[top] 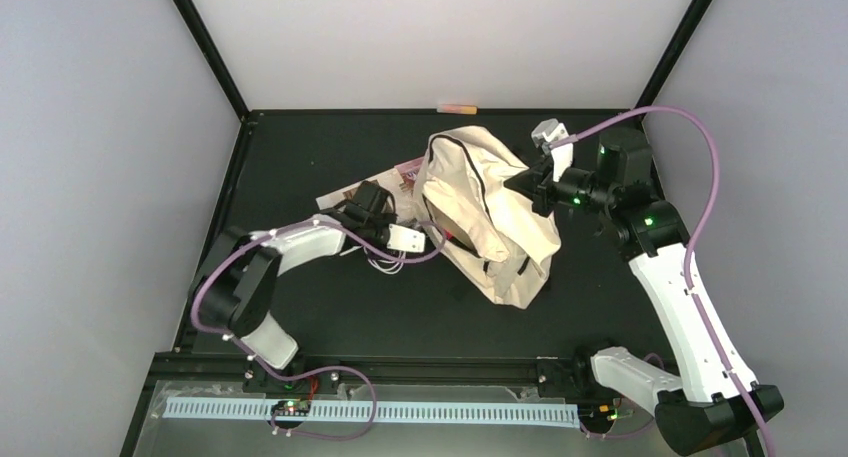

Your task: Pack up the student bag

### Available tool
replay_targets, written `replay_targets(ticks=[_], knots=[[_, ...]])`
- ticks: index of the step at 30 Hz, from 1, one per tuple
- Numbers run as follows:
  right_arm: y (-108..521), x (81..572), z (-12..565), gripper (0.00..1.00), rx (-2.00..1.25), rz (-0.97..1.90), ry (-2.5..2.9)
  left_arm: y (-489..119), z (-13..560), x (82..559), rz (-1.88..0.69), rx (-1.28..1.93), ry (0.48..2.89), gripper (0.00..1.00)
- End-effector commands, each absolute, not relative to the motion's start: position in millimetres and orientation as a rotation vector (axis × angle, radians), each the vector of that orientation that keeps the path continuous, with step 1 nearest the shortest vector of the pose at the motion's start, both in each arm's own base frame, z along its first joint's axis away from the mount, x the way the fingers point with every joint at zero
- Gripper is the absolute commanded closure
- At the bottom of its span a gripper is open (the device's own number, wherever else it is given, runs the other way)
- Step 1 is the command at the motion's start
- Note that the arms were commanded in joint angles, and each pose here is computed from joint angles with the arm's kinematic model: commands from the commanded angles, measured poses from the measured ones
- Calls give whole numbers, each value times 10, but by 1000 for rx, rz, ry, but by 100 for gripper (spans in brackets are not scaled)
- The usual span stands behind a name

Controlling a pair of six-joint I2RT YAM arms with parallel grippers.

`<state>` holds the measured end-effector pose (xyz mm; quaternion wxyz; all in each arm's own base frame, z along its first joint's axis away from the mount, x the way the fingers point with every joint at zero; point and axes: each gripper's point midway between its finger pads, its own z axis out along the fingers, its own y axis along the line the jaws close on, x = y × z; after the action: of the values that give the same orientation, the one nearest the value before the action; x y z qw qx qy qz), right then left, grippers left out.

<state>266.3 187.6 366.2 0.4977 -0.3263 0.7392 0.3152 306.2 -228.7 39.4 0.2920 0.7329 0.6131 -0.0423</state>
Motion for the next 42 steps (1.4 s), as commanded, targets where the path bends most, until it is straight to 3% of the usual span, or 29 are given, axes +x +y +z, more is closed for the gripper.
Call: replay_targets(ticks=[1, 9, 15, 23, 32, 42], knots=[[1977, 2587, 3926, 99, -855, 809, 1689, -2251, 1131, 3051, -207, 1728, 1649, 98], [2193, 2598, 4116, 99, -936, 871, 1646, -1968, 2335, 2959, -338, 1455, 1825, 99], [2262, 2717, 4166, 99, -949, 874, 1636, -1793, 3230, 2612, -300, 1392, 1777, 98], [2091, 3031, 4285, 99, -801, 701, 1696, -1804, 3194, 2355, -377, 1444, 1756, 98], [2347, 2823, 4186, 99, -962, 910, 1611, -2037, 4494, 1925, -625, 1315, 1488, 98], [2400, 2839, 4217, 99, -965, 963, 1606, -2431, 4986, 2091, -646, 1323, 1269, 98]])
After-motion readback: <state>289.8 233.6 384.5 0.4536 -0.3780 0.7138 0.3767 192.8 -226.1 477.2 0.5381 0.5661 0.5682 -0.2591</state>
